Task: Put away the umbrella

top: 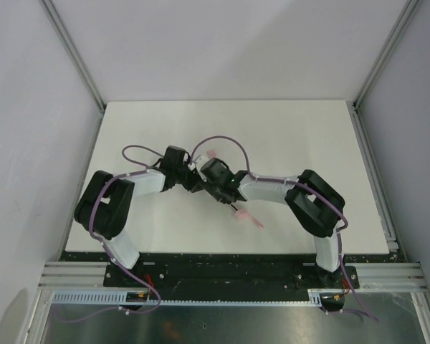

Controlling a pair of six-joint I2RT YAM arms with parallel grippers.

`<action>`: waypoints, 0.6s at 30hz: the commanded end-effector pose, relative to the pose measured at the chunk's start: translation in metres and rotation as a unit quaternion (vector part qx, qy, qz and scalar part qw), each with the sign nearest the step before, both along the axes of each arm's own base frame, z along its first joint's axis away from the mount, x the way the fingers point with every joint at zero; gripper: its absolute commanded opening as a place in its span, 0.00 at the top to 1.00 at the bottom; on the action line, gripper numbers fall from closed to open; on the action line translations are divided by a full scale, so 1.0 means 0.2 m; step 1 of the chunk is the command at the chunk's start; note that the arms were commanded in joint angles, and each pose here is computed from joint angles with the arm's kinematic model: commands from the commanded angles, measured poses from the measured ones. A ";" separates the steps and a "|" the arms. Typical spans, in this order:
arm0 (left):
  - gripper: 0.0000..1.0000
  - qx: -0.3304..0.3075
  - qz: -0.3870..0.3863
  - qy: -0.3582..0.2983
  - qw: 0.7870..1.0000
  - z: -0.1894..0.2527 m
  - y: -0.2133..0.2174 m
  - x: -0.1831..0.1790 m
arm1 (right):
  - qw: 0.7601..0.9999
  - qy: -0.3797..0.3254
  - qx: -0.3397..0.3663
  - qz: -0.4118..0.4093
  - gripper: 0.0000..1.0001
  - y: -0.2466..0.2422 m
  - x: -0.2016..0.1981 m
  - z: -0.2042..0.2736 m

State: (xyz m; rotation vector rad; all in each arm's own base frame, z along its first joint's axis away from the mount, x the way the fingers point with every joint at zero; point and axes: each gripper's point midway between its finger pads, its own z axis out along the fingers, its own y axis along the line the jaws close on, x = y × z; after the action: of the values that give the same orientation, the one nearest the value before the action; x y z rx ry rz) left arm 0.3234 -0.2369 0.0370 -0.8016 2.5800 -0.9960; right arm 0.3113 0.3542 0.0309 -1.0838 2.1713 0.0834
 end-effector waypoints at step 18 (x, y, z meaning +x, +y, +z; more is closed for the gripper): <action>0.13 0.105 -0.061 0.053 0.991 -0.23 0.19 -0.25 | 0.905 0.373 0.204 0.003 1.00 -0.14 -0.24 -0.29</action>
State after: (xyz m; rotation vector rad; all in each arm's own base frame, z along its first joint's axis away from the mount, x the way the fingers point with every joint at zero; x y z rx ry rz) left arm 0.3203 -0.2179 0.0362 -0.6622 2.5949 -0.8978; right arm 0.3109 0.3683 0.0325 -0.9732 2.2720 0.9300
